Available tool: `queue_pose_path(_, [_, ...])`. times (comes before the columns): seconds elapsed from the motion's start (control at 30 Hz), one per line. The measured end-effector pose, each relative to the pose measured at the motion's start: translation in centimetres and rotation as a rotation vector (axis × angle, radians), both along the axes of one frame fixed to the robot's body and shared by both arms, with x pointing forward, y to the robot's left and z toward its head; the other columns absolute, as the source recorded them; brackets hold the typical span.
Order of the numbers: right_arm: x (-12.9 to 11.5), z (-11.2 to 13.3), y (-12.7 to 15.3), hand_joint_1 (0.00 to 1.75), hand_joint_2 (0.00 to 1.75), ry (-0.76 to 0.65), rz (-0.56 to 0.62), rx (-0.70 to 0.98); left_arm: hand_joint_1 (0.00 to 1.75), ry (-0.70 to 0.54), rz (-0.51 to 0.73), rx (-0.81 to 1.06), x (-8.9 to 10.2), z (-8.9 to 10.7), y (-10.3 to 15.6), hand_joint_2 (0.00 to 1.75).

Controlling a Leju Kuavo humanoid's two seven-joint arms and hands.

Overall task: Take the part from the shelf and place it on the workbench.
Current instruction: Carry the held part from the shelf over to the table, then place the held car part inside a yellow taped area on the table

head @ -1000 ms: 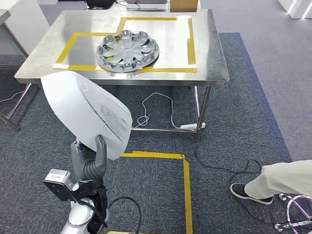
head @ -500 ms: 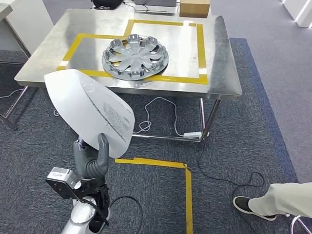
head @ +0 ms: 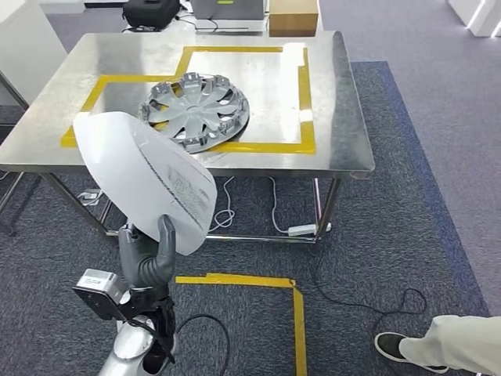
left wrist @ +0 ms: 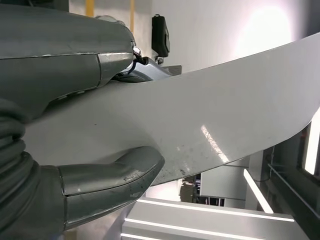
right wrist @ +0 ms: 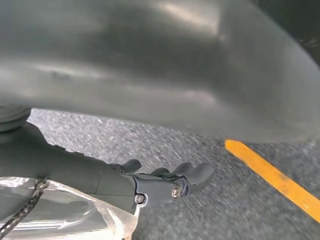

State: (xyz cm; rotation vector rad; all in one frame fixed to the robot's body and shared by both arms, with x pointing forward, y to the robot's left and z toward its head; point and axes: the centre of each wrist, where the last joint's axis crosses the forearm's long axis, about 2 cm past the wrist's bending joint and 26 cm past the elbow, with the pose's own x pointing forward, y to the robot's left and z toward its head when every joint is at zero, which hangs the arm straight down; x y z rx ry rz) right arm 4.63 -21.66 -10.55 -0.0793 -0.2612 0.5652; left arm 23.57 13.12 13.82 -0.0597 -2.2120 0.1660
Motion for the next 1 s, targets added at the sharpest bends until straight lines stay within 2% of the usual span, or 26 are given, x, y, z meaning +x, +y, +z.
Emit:
queue_pose_path(0.37, [0.58, 0.09, 0.1, 0.0, 0.0, 0.001, 0.012, -0.003, 1.75, 0.004, 0.007, -0.004, -0.03, -0.02, -0.06, 1.75])
queue_pose_path(0.67, [-0.09, 0.0, 0.09, 0.0, 0.0, 0.015, 0.034, -0.008, 1.75, 0.008, 0.004, -0.003, -0.02, -0.12, -0.07, 1.75])
queue_pose_path(1.0, [0.22, 0.05, 0.15, 0.0, 0.0, 0.001, 0.065, -0.012, 1.75, 0.01, 0.01, 0.009, -0.06, -0.33, 0.25, 1.75])
